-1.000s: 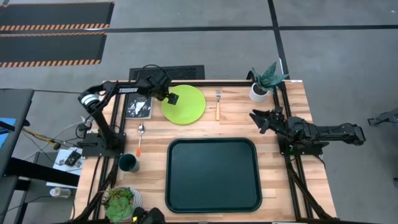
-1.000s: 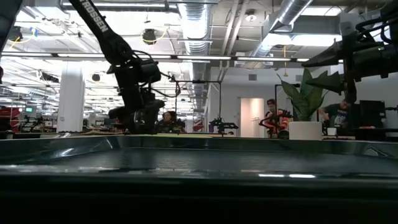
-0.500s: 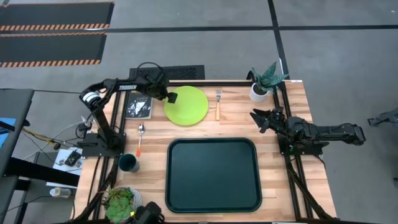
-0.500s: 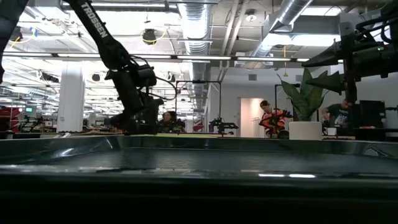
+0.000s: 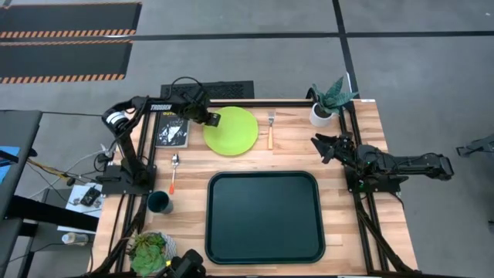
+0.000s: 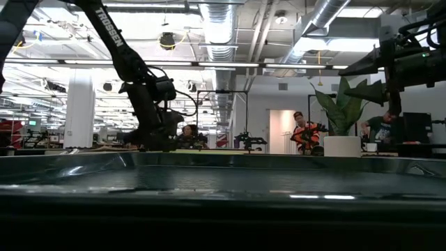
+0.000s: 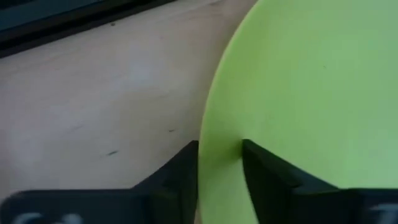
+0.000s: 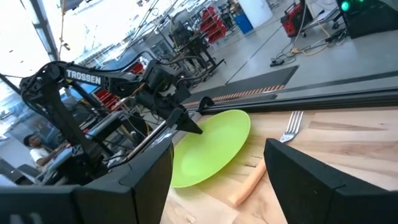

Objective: Pick and place plate/cup/fork/spoon on tray
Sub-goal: Put the light green plate on the bottom right of the black serving tray

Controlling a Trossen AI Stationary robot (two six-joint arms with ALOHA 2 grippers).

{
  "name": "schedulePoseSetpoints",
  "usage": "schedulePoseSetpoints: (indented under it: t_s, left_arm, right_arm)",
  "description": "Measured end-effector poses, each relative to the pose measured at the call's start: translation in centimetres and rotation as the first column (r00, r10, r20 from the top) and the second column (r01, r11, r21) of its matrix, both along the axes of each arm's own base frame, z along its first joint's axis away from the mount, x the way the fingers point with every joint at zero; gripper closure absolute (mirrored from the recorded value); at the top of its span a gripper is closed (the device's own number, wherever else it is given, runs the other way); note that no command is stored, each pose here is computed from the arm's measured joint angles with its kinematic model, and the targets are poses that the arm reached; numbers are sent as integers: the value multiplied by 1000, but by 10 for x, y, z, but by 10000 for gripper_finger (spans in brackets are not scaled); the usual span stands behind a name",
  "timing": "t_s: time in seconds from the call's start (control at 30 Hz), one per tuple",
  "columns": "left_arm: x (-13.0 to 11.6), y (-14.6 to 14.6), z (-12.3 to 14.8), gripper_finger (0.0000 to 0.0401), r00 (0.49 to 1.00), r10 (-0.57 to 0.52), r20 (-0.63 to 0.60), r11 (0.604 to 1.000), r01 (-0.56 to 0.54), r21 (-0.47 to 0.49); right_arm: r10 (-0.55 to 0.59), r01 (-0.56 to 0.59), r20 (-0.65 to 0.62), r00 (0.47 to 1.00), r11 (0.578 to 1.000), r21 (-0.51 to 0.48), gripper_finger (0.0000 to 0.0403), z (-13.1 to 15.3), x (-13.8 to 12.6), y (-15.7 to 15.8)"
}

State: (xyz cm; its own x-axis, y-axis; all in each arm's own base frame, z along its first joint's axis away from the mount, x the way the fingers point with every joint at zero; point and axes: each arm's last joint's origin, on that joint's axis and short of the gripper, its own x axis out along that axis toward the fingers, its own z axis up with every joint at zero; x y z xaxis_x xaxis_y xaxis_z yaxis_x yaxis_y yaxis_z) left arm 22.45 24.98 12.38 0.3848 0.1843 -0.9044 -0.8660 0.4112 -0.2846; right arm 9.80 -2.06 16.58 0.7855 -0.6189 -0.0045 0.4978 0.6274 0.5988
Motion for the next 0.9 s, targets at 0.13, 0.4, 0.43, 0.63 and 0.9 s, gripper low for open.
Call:
schedulePoseSetpoints:
  t_s: [0.13, 0.4, 0.43, 0.63, 0.9]
  left_arm:
    - [3, -1, 0, 380, 998, -45, 44, 999, 46, -14]
    - [2, 0, 0, 396, 995, -42, 93, 998, 47, -49]
    - [3, 0, 0, 397, 995, -42, 95, 998, 47, -50]
    - [1, -3, 13, 400, 992, -40, 116, 998, 44, -33]
    - [-3, -10, 50, 400, 982, -33, 186, 999, 27, 38]
  right_arm:
    - [-1, 1, -2, 1000, 1000, 0, 127, 0, 0, 0]
    - [-8, 8, -3, 1000, 1000, 0, 127, 0, 0, 0]
    - [-9, 9, -3, 1000, 1000, 0, 127, 0, 0, 0]
    - [-15, 15, -5, 1000, 1000, 0, 127, 0, 0, 0]
    - [-50, 50, -14, 999, 999, -1, 127, -1, -1, -1]
